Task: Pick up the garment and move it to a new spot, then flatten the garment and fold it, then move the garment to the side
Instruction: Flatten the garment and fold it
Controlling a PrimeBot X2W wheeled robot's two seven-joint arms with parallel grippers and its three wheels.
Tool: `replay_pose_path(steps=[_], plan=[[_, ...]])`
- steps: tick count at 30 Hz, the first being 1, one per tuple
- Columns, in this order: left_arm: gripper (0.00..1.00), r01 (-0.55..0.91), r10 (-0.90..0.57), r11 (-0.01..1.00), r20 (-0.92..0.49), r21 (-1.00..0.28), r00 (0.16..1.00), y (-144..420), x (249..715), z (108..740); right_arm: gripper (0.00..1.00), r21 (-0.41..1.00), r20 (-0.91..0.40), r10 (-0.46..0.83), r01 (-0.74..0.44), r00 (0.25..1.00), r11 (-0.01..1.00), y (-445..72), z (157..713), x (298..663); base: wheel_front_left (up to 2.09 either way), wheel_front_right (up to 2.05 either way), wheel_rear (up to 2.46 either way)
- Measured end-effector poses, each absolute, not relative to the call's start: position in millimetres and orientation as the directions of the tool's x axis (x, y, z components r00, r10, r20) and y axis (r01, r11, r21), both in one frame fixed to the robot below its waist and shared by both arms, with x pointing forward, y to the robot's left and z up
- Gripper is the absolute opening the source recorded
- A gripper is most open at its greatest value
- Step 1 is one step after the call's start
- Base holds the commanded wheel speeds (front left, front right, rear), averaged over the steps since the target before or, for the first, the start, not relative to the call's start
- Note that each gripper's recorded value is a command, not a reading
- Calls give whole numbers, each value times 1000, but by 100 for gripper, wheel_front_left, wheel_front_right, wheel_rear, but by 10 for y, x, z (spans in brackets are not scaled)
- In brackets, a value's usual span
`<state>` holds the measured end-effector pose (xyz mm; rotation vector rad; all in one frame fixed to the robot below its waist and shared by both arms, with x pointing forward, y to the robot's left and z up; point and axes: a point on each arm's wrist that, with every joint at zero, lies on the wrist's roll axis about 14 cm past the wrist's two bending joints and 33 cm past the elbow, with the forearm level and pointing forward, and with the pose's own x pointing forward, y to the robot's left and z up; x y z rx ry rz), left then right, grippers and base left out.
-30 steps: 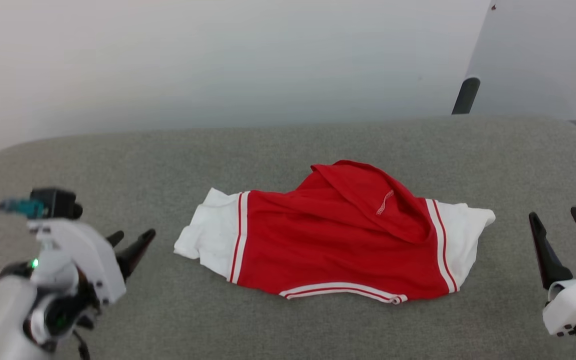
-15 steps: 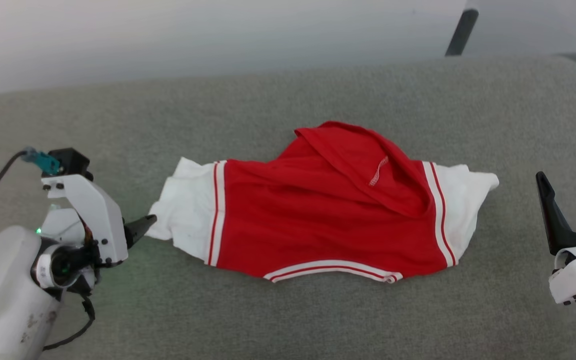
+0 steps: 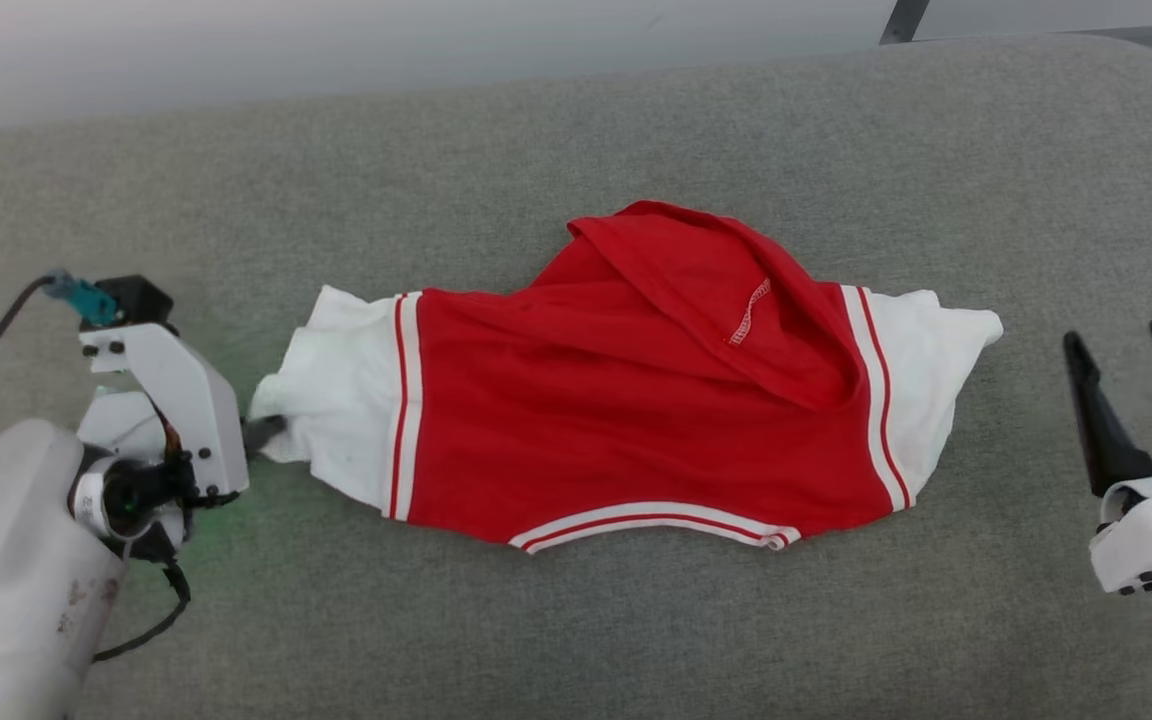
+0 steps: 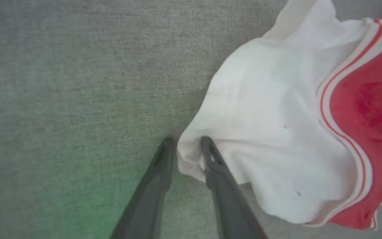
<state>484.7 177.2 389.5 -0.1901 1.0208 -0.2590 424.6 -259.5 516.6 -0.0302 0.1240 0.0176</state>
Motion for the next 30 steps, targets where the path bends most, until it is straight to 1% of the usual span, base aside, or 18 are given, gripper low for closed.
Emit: replay_pose_path(steps=[3, 7, 10, 12, 15, 23, 26, 30], plan=[[0, 110, -293, 955, -815, -276, 500, 1805, 4847, 3889, 100, 4, -193, 40, -40, 980, 999, -2534, 5050, 4247, 0, 0, 0], [0, 110, -296, 954, -810, -280, 506, 1819, 4833, 3907, 100, 33, -315, 81, -75, 946, 997, -2441, 4880, 4248, 0, 0, 0], [0, 107, -301, 951, -804, -289, 513, 1815, 4824, 3925, 100, 61, -421, 117, -101, 899, 993, -2355, 4730, 4242, 0, 0, 0], [0, 101, -301, 951, -800, -292, 520, 1827, 4816, 3934, 100, 82, -499, 141, -115, 855, 990, -2297, 4605, 4212, 0, 0, 0], [0, 97, -303, 950, -796, -298, 524, 1833, 4806, 3941, 100, 93, -573, 159, -129, 804, 987, -2248, 4520, 4240, 0, 0, 0], [0, 88, -307, 946, -783, -311, 541, 1839, 4830, 3948, 100, 100, -687, 133, -88, 714, 991, -2318, 4293, 4370, 0, 0, 0], [0, 87, -310, 945, -779, -315, 545, 1841, 4849, 3938, 100, 140, -711, 149, -69, 687, 988, -2264, 4194, 4420, 0, 0, 0], [0, 86, -310, 945, -776, -317, 549, 1854, 4877, 3923, 100, 169, -774, 169, -58, 610, 984, -2182, 3960, 4371, 0, 0, 0]])
